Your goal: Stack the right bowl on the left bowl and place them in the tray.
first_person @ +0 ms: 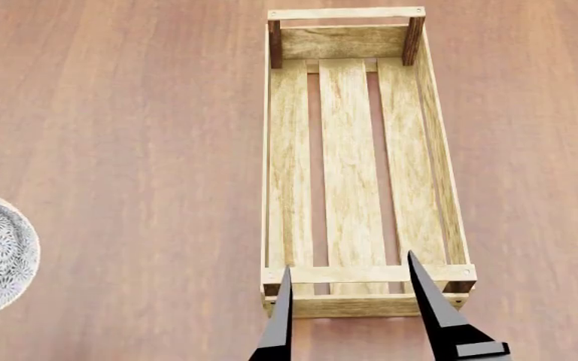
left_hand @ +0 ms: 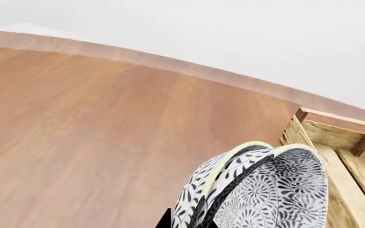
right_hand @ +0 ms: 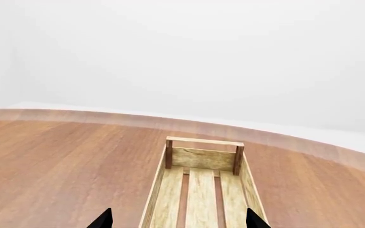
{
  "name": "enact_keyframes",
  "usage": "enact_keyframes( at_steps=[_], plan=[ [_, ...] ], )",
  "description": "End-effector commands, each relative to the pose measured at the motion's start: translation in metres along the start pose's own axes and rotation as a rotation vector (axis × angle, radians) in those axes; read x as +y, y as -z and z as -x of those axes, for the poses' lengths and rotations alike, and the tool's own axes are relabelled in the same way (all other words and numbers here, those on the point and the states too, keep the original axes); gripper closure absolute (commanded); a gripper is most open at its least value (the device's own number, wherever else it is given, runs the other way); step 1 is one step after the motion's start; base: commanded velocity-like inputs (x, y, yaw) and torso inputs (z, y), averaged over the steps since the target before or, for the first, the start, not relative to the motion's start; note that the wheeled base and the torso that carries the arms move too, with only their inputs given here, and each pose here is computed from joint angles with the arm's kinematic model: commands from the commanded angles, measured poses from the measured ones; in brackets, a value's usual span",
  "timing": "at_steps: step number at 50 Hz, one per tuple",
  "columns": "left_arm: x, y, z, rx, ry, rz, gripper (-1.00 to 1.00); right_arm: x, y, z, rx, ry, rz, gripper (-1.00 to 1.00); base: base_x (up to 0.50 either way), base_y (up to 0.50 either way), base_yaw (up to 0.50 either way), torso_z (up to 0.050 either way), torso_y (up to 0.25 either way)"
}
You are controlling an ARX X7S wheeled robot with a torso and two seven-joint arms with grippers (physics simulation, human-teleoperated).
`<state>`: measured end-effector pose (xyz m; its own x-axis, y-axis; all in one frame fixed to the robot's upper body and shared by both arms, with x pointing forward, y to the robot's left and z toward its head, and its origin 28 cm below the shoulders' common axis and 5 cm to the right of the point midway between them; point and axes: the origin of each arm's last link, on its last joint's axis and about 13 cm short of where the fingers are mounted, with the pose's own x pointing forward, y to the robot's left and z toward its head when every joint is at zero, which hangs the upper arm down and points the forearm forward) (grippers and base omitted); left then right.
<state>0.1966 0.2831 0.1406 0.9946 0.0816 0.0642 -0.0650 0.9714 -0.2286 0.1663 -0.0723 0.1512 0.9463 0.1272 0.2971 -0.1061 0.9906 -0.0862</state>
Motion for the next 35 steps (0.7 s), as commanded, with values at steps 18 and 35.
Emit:
enact_keyframes(
  at_steps=[18,35],
  plan=[
    [-0.031,-0.043,-0.005,-0.249,0.353,-0.103,1.00,-0.008,0.003,-0.007,-0.008,0.021,0.012,-1.00,0.00,0.00,0.00,0.001,0.001],
    [-0.060,-0.050,-0.024,-0.279,0.445,-0.195,1.00,-0.022,-0.006,-0.004,-0.035,-0.022,0.121,-1.00,0.00,0.00,0.00,0.000,0.001]
  ],
)
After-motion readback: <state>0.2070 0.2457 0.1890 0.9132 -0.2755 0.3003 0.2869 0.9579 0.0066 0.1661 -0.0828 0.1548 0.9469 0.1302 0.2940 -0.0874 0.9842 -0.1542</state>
